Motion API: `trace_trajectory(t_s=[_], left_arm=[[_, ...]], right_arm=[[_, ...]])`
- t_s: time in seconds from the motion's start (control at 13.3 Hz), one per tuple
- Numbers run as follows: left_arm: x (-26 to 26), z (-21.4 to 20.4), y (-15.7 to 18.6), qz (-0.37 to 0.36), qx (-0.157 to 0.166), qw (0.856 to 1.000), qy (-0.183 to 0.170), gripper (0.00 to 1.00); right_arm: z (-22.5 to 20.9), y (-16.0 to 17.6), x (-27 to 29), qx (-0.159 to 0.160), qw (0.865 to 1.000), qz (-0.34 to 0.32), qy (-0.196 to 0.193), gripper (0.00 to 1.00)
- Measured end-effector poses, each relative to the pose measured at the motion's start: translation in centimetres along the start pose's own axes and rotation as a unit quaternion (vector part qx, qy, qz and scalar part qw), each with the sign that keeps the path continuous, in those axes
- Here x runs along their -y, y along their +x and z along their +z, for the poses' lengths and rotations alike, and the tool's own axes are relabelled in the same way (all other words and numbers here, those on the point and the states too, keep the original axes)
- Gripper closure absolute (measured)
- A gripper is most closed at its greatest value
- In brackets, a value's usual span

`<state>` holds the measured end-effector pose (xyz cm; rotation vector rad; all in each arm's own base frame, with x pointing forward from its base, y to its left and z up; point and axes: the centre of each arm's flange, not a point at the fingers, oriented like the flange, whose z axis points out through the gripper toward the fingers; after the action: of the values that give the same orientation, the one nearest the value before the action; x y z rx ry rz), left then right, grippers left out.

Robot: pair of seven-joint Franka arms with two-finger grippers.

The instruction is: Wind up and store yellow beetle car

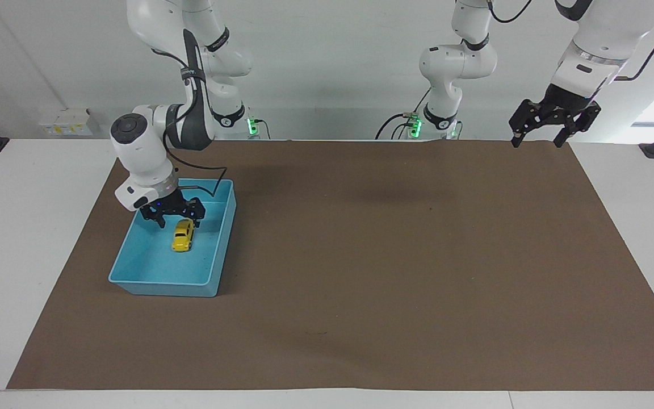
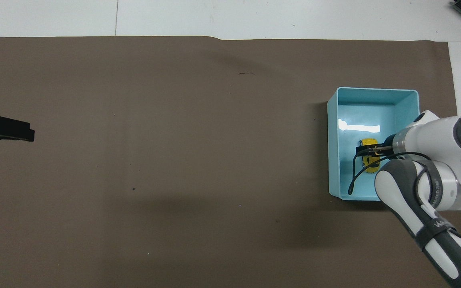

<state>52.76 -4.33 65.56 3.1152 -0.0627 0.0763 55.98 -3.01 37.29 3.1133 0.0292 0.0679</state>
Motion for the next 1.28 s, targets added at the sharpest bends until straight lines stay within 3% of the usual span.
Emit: trace_trajectory(t_s=[0.3, 0.6, 0.83, 1.28], left_arm=[[0.0, 0.0, 0.0, 0.000, 0.000, 1.000, 0.000, 0.00], [0.0, 0.0, 0.0, 0.000, 0.000, 1.000, 0.000, 0.00], [0.0, 0.0, 0.0, 0.000, 0.000, 1.000, 0.000, 0.00], [0.0, 0.0, 0.0, 0.000, 0.000, 1.000, 0.000, 0.00]], right_arm=[[-3.4, 1.8, -0.5, -0.021, 1.000, 0.003, -0.002, 0.00], [-7.8, 2.8, -0.8, -0.001, 0.999, 0.036, 0.002, 0.00], [-11.3, 3.2, -0.4, -0.004, 0.999, 0.043, 0.003, 0.00], [-16.6, 1.6, 0.6, 0.004, 0.999, 0.039, 0.005, 0.00]])
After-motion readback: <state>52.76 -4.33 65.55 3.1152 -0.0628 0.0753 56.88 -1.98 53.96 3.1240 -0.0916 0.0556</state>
